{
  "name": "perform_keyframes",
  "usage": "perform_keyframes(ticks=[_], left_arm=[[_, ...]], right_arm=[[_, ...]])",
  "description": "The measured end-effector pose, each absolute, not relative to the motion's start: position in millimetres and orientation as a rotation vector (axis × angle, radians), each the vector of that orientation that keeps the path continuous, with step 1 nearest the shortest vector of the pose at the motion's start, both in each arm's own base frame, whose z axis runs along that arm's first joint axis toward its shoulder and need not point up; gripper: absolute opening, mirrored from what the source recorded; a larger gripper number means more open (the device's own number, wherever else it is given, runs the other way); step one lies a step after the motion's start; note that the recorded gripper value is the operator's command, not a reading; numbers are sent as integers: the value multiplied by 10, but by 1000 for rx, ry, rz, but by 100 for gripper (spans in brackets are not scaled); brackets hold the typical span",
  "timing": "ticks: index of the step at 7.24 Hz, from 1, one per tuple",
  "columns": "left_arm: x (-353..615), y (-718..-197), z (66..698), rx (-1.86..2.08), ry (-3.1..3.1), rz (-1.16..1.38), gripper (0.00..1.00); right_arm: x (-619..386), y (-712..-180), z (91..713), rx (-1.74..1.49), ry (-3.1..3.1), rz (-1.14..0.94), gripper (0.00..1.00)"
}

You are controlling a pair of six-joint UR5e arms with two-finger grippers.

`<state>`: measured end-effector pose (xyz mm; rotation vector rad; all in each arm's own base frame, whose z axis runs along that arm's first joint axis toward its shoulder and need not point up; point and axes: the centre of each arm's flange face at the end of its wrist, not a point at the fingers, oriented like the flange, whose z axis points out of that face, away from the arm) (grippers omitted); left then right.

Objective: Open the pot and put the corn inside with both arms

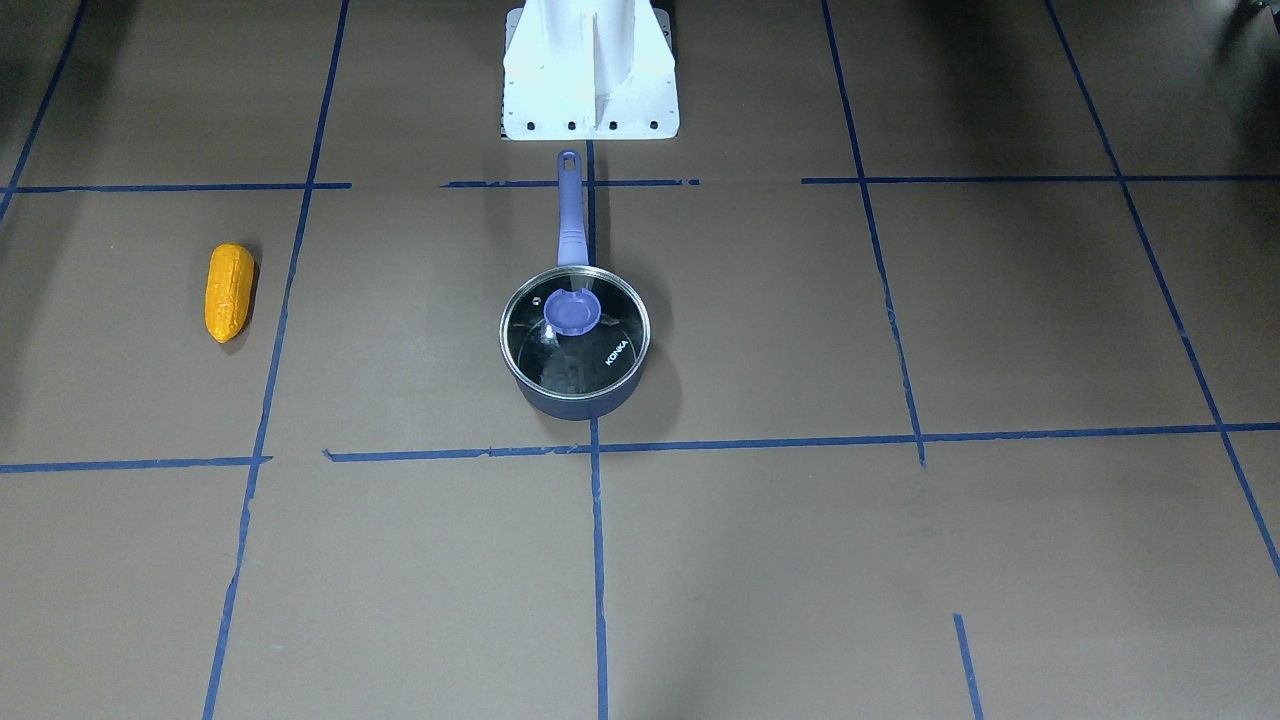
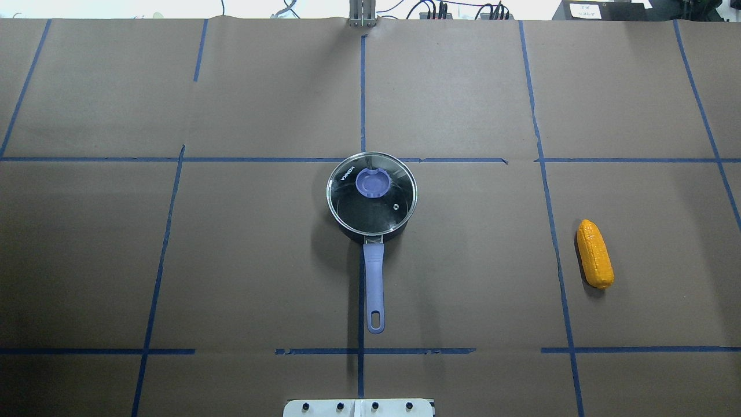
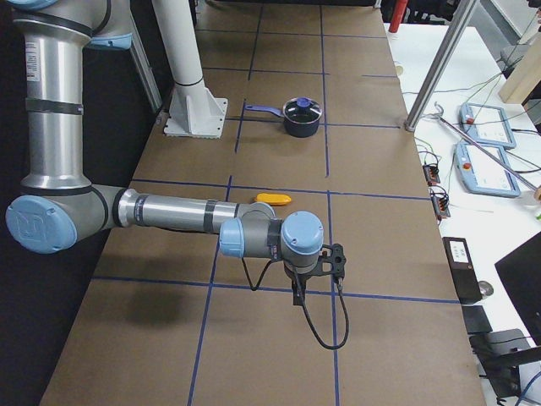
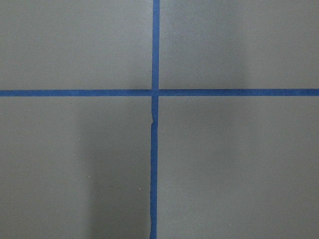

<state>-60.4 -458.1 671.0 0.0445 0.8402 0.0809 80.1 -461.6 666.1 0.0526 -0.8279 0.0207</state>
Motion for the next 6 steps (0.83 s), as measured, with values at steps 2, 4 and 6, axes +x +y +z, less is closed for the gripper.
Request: perform_keyframes(ticks=[2, 4, 6], left_arm=[[-607, -4576, 6711, 46, 841, 81, 100], [-608, -4576, 6710, 47, 841, 82, 100], [-607, -4583, 6668, 57, 839, 89, 100]], right_arm=[[796, -4621, 6650, 54, -832, 22, 100], [796, -4622, 6648, 55, -833, 25, 100], [793, -4634, 6635, 56, -835, 26, 100]])
